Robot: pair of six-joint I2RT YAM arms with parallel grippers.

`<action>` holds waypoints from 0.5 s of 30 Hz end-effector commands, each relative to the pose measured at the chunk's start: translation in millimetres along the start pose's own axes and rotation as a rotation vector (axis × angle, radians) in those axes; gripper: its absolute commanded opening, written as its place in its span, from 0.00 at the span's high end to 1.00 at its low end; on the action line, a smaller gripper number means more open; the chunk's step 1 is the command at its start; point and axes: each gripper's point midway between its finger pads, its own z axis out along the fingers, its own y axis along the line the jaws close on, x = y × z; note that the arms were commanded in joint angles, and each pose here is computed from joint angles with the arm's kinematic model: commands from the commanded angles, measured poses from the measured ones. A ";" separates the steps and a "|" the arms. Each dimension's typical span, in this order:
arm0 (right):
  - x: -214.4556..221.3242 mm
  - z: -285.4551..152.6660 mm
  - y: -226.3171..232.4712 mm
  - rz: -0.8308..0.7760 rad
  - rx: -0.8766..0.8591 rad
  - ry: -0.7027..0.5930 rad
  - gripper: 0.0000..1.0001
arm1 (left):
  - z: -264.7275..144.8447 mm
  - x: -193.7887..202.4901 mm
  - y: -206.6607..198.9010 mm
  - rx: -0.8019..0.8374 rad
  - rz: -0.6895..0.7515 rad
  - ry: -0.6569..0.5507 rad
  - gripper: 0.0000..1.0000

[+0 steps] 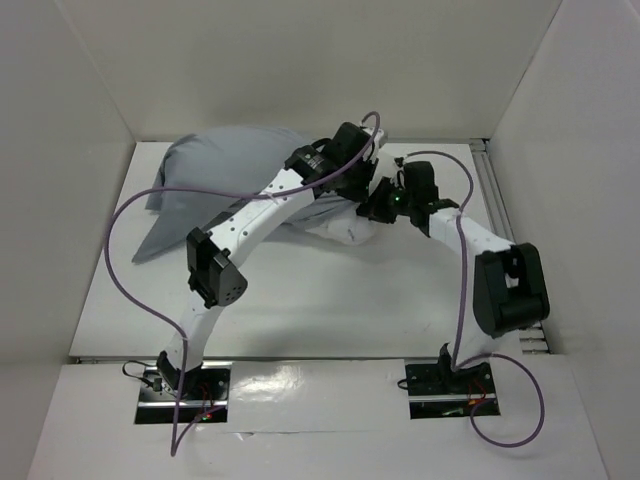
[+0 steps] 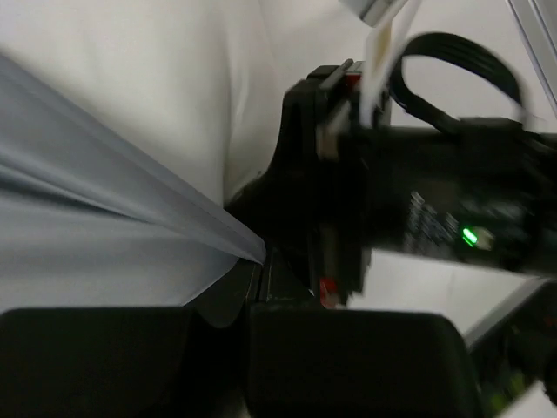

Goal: Put the pillow into the pillowcase

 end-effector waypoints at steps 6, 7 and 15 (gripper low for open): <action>17.5 -52.8 63.3 -0.086 -0.170 -0.050 1.00 | -55.5 -24.7 -19.4 0.372 -0.056 -0.054 1.00; 27.8 -53.1 54.8 -0.064 -0.156 -0.033 1.00 | -64.6 -29.0 -4.6 0.341 -0.063 -0.067 1.00; 72.4 -79.2 48.3 -0.087 -0.116 0.003 0.22 | -111.2 -12.3 21.3 0.204 -0.029 -0.045 0.29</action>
